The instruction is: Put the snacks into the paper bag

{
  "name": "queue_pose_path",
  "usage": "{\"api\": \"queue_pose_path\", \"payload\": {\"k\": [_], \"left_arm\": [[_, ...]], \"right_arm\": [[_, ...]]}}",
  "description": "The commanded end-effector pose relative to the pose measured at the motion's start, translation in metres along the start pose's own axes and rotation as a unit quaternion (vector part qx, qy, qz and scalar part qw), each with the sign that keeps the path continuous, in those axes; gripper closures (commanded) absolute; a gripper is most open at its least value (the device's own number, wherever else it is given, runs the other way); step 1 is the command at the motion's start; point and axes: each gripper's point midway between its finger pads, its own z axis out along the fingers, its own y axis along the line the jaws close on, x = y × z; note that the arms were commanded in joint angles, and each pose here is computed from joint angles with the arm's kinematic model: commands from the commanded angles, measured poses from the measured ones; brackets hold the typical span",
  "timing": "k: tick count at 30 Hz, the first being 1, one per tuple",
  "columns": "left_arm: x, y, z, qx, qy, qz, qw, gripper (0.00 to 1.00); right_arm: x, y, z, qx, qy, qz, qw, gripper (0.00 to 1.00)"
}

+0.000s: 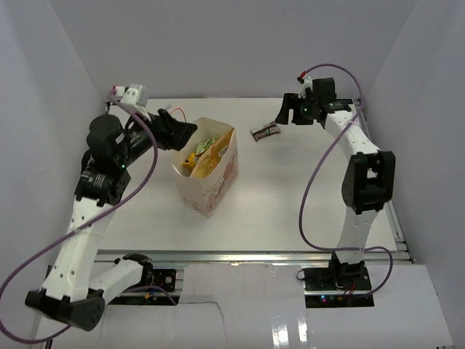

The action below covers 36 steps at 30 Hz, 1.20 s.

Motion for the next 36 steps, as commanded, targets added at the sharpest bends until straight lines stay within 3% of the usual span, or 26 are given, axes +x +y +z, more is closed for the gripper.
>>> {"api": "queue_pose_path", "payload": {"k": [1, 9, 14, 23, 26, 29, 30, 36], "left_arm": [[0.012, 0.024, -0.021, -0.076, -0.027, -0.011, 0.997, 0.13], [0.045, 0.040, -0.049, -0.141, -0.016, -0.073, 0.987, 0.12], [0.056, 0.047, -0.050, -0.159, -0.001, -0.086, 0.984, 0.12], [0.070, 0.051, -0.055, -0.171, 0.015, -0.098, 0.980, 0.12], [0.073, 0.051, -0.058, -0.174, 0.018, -0.101, 0.979, 0.12], [0.076, 0.050, -0.063, -0.175, 0.019, -0.103, 0.979, 0.12], [0.075, 0.049, -0.065, -0.176, 0.017, -0.102, 0.979, 0.12], [0.076, 0.047, -0.073, -0.176, 0.010, -0.101, 0.979, 0.11]], "right_arm": [[-0.015, -0.015, 0.037, 0.064, -0.014, 0.114, 0.991, 0.16], [-0.040, -0.037, 0.100, 0.109, -0.071, 0.202, 0.971, 0.16], [-0.010, -0.050, 0.132, 0.167, -0.060, 0.222, 0.959, 0.18], [0.028, -0.046, 0.166, 0.174, -0.035, 0.242, 0.954, 0.25], [0.047, -0.053, 0.166, 0.186, -0.018, 0.252, 0.949, 0.33], [0.056, -0.057, 0.162, 0.188, -0.009, 0.251, 0.949, 0.47], [0.063, -0.059, 0.161, 0.189, -0.002, 0.247, 0.950, 0.56], [0.056, -0.066, 0.135, 0.169, -0.006, 0.221, 0.961, 0.86]]}}
